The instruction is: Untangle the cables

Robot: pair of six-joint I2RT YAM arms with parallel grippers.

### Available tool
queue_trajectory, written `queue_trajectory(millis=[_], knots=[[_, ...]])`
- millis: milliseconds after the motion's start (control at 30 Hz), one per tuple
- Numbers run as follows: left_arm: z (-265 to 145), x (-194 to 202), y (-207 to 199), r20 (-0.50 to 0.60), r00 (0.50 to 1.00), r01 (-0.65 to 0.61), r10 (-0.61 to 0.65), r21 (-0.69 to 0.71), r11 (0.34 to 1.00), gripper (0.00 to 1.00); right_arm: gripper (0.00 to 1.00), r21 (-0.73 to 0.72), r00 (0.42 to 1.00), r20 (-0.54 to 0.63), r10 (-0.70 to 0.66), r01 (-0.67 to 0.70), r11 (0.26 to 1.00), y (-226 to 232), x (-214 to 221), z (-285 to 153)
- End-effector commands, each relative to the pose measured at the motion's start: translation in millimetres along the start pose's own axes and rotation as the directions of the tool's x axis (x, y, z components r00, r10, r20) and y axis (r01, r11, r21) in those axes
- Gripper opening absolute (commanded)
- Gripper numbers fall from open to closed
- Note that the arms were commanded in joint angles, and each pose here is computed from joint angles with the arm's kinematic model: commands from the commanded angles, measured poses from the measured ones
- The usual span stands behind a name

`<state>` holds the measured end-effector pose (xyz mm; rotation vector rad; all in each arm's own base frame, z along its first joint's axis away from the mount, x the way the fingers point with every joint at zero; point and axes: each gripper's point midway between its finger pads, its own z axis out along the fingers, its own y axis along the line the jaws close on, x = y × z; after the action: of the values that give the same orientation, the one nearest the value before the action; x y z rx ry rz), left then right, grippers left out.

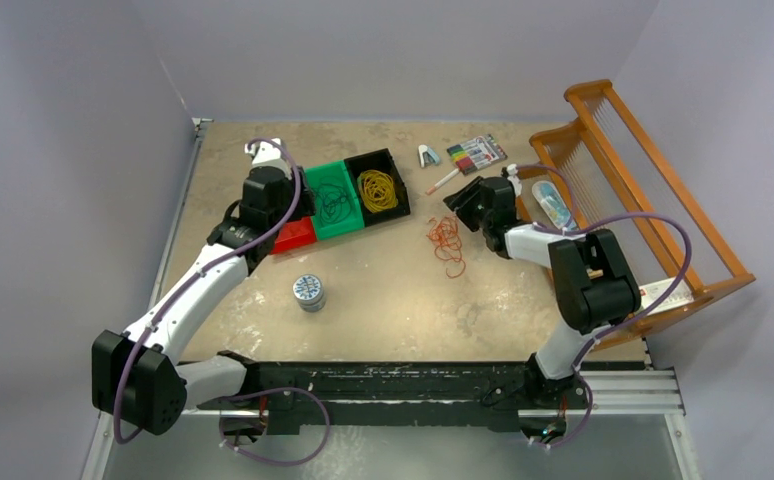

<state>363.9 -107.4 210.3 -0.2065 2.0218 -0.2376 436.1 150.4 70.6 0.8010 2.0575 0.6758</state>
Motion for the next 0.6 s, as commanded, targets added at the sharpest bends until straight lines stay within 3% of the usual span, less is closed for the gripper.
queue_trajectory(millis=[0, 300, 567], knots=[[-2.9, -26.9, -6.4, 0.068, 0.998, 0.003, -0.003, 0.011, 1.000, 0.55, 0.52, -0.064, 0.999, 0.032, 0.000, 0.003, 0.998, 21.8, -16.1, 6.5], [-5.6, -27.0, -4.8, 0.072, 0.997, 0.004, -0.004, 0.006, 1.000, 0.55, 0.47, -0.062, 1.000, 0.013, -0.007, 0.008, 0.998, 18.3, -11.5, 18.4], [-6.9, -27.5, -3.9, 0.077, 0.997, 0.008, -0.008, 0.004, 1.000, 0.55, 0.28, -0.065, 0.997, 0.062, -0.054, 0.058, 0.996, 24.1, -24.6, 9.6]])
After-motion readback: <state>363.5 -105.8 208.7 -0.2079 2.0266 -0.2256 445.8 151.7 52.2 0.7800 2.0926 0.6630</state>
